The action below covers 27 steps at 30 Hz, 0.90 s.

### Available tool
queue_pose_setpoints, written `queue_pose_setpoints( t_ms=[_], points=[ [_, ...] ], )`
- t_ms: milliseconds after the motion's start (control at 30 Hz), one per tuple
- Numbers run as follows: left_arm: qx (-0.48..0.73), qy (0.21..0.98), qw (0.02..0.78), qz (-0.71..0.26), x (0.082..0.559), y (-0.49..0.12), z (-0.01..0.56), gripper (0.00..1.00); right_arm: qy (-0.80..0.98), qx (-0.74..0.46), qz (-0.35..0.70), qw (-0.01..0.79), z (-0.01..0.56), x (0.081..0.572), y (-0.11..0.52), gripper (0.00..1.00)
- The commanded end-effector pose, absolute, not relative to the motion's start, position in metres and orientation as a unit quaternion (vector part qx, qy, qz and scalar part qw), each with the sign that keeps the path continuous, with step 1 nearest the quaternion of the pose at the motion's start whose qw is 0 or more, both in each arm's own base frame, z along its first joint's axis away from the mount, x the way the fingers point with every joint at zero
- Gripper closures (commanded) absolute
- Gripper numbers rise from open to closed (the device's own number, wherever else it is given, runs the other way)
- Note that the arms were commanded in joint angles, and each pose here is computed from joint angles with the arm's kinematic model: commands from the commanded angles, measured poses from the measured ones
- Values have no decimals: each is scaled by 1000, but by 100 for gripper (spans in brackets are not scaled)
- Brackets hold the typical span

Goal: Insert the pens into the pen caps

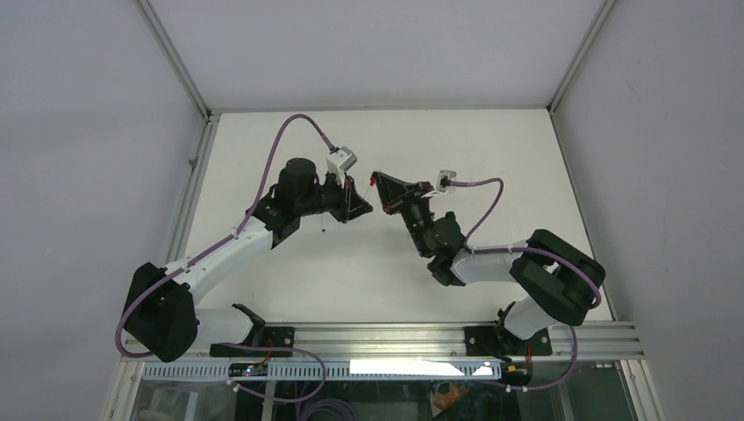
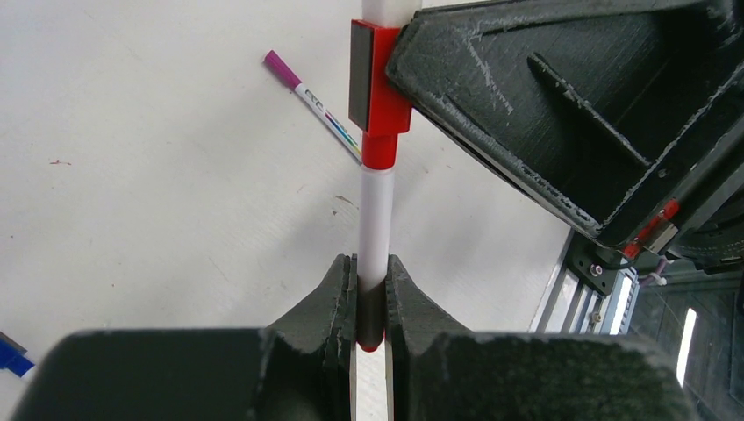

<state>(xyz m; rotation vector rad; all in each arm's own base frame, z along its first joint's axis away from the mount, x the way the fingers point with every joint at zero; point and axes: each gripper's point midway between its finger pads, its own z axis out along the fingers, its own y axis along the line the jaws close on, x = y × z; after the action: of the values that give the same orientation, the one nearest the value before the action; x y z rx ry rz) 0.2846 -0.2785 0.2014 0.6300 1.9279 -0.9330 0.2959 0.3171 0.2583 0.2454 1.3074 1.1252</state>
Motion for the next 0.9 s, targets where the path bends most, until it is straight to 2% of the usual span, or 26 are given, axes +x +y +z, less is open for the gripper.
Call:
queue_pose_setpoints(
  t_ms=[0,867],
  points=[
    [192,596,689,-364,333,-262,372,100,699,-62,515,493,156,210,381,100],
    [188,537,742,-354,326,-251,414,100,714,-82,512,470,136,188,400,100]
  ],
)
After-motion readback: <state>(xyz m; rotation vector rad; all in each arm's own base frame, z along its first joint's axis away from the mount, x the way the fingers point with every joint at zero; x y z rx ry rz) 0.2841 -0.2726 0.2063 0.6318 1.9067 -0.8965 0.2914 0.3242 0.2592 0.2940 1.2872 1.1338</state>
